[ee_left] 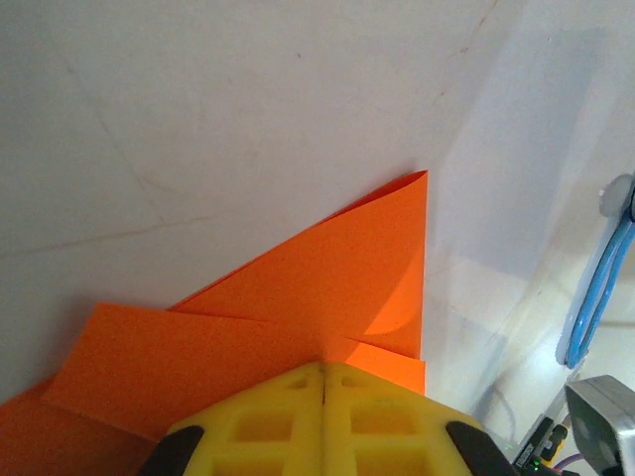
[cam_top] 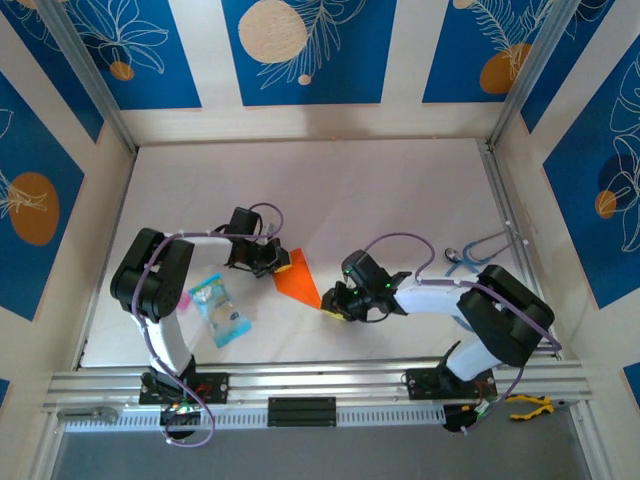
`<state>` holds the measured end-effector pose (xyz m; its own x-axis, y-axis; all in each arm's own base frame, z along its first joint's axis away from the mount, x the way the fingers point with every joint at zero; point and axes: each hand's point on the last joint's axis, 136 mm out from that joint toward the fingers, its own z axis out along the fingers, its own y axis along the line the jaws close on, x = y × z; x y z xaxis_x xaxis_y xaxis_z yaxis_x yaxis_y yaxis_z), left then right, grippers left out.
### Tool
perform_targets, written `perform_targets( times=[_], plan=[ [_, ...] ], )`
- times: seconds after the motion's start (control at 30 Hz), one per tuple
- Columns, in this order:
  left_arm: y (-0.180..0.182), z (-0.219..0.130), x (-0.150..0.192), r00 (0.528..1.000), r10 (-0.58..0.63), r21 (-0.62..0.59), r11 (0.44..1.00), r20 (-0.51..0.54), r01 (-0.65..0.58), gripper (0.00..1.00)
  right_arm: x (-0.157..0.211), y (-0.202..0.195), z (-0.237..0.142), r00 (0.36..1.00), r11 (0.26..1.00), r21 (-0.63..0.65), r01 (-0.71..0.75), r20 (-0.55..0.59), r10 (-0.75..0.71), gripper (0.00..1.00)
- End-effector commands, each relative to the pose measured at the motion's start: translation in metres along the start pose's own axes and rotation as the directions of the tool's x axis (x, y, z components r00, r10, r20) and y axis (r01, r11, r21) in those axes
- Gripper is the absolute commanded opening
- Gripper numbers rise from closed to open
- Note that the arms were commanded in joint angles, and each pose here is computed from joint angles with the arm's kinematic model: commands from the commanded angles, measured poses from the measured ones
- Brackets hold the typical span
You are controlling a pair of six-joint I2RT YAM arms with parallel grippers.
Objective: Fold a paper plane with a square sheet of paper (pick it up from the middle)
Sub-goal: Fourth fold the wing at the center of the table.
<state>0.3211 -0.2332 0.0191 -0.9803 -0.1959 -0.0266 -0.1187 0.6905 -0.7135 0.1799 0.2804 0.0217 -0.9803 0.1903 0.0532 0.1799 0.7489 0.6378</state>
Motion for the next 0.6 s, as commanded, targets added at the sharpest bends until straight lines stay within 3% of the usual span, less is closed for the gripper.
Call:
perform_targets(
  times=[0.0, 0.23, 0.57],
  plan=[
    [0.0163, -0.0029, 0.0007, 0.999, -0.041, -0.052, 0.998, 0.01, 0.041, 0.06, -0.0019, -0.0009, 0.0024, 0.999, 0.998, 0.037, -0.043, 0.001, 0.043, 0.28],
    [0.0171, -0.003, 0.0009, 0.999, -0.043, -0.054, 0.998, 0.012, 0.043, 0.06, -0.0006, 0.0081, 0.0051, 1.0, 0.999, -0.03, -0.022, -0.019, 0.021, 0.24],
    [0.0162, -0.0026, 0.0007, 0.999, -0.048, -0.048, 0.998, 0.012, 0.048, 0.06, -0.0017, 0.0041, 0.0093, 0.999, 0.999, -0.025, -0.043, -0.027, 0.042, 0.24]
  ],
)
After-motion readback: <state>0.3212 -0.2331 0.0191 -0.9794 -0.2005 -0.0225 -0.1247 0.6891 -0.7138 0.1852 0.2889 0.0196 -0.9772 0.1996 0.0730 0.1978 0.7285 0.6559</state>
